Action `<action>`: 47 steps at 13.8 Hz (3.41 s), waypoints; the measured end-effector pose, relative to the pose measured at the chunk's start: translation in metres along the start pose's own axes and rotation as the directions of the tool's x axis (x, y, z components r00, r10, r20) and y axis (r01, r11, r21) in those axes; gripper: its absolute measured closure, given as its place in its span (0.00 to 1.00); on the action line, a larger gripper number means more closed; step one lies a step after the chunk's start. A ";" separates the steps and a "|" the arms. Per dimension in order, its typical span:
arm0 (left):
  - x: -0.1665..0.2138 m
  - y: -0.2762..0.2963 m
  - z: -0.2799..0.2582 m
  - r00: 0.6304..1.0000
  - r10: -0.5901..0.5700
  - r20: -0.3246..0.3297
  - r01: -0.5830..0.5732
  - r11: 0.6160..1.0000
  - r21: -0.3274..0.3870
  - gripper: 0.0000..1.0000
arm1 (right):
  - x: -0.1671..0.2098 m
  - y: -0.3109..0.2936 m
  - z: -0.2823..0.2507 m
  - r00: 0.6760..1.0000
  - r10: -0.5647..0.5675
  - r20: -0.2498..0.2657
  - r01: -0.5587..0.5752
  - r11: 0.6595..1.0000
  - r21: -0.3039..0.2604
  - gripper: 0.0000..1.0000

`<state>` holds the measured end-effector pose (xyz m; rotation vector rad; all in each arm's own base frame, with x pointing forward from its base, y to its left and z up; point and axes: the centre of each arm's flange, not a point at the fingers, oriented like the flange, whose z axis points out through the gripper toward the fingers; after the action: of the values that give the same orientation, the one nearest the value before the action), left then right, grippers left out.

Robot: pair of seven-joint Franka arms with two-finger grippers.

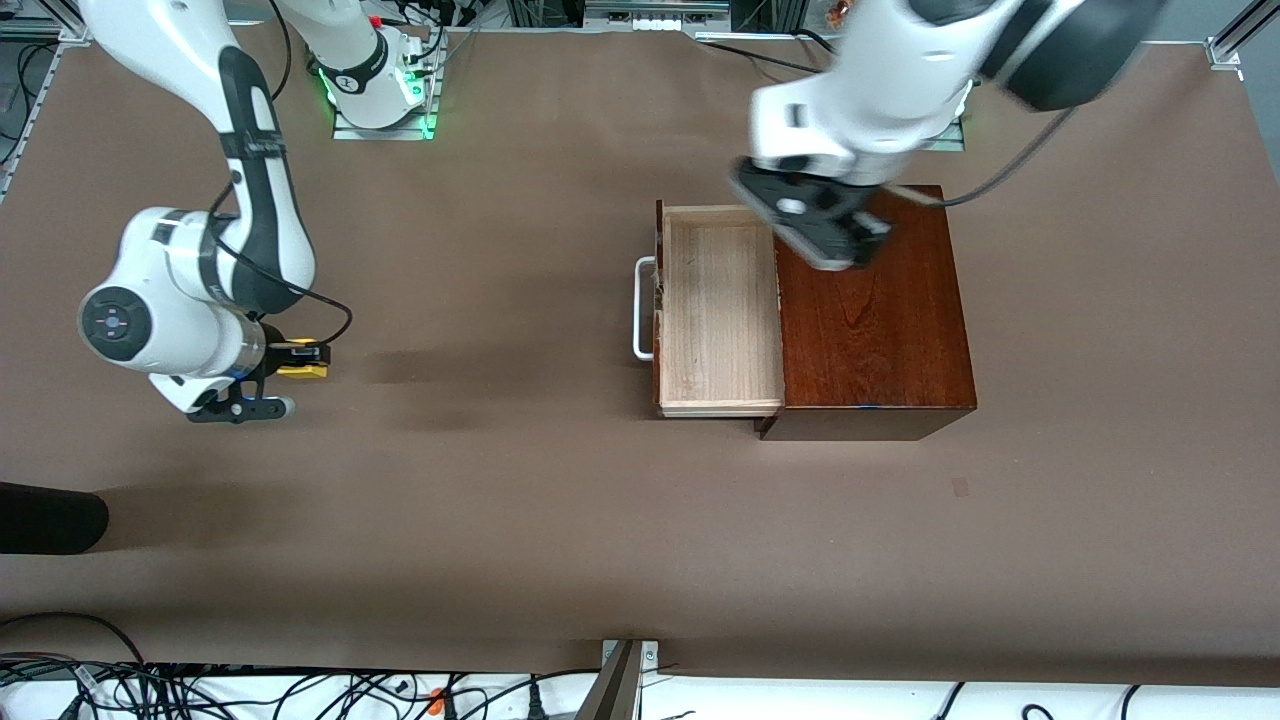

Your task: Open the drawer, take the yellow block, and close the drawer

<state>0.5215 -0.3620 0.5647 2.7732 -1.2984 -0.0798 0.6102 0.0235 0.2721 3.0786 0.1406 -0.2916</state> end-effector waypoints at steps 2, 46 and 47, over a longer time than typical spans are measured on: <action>0.026 0.029 0.022 0.978 0.210 -0.006 -0.211 0.977 -0.018 0.00 | -0.001 0.005 0.032 0.999 -0.048 -0.015 0.048 0.998 -0.032 0.44; 0.085 0.088 0.256 0.692 0.578 0.432 -0.638 0.770 -0.008 0.00 | -0.099 0.060 -0.291 0.996 -0.046 -0.077 0.051 0.997 0.055 0.00; 0.080 0.079 0.257 0.695 0.567 0.442 -0.627 0.779 -0.015 0.00 | -0.106 0.061 -0.297 0.995 -0.044 -0.086 0.049 0.997 0.054 0.00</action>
<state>0.4917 -0.4864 0.3149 2.3324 -2.3439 -0.6021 0.5675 -0.0301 0.5859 3.1478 0.2111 -0.1691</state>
